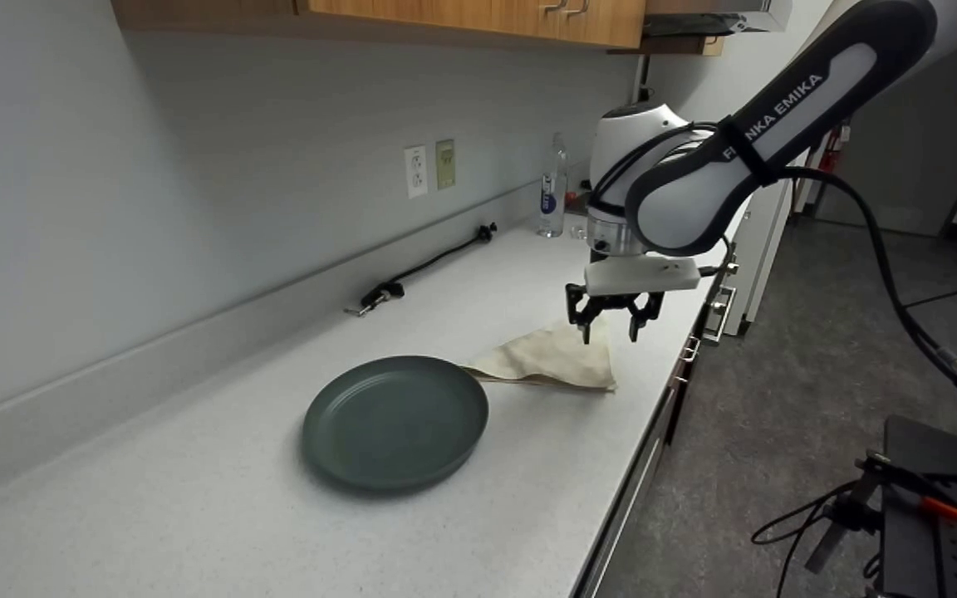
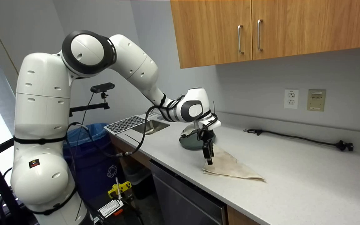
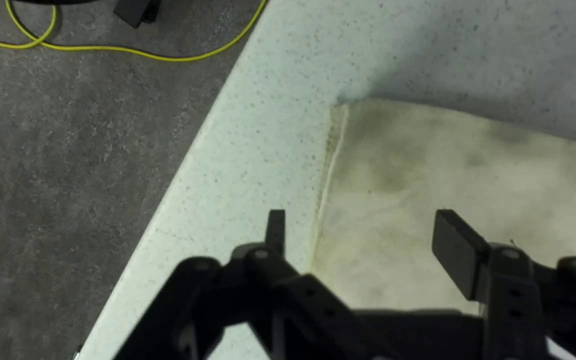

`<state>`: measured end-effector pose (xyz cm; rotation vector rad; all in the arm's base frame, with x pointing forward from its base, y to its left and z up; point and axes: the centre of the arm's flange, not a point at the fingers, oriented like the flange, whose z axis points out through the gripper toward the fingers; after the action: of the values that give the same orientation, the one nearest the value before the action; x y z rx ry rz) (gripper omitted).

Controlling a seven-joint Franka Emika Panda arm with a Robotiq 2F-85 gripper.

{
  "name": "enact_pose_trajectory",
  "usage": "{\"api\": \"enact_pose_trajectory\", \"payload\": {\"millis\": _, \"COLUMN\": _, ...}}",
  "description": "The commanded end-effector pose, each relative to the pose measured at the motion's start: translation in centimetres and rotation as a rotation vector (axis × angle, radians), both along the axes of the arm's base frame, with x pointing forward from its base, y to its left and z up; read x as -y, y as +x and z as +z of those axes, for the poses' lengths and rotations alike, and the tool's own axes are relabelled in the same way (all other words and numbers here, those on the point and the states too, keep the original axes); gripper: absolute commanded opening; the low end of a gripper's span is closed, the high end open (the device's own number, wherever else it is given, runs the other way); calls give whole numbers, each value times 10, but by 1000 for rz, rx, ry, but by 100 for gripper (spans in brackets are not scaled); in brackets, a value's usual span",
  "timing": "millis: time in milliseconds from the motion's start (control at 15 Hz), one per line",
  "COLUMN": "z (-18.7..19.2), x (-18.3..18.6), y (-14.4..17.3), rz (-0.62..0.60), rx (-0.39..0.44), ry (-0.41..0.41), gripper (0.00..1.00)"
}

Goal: Fold the top right corner over the bottom left corner then fold the bottom right corner over the top left corner

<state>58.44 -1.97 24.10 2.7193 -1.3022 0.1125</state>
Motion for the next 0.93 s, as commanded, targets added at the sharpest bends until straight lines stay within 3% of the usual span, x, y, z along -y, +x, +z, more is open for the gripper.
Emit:
{"api": "enact_pose_trajectory", "payload": {"millis": 0, "z": 13, "x": 33, "y": 10, "rz": -6, "rx": 106, "ry": -26, "gripper": 100}}
{"api": "enact_pose_trajectory", "payload": {"millis": 600, "z": 20, "x": 107, "y": 35, "rz": -113, "rx": 315, "ry": -70, "gripper": 100}}
{"api": "enact_pose_trajectory", "payload": {"millis": 867, "z": 9, "x": 134, "y": 43, "rz": -140, "rx": 371, "ry": -109, "gripper": 100}}
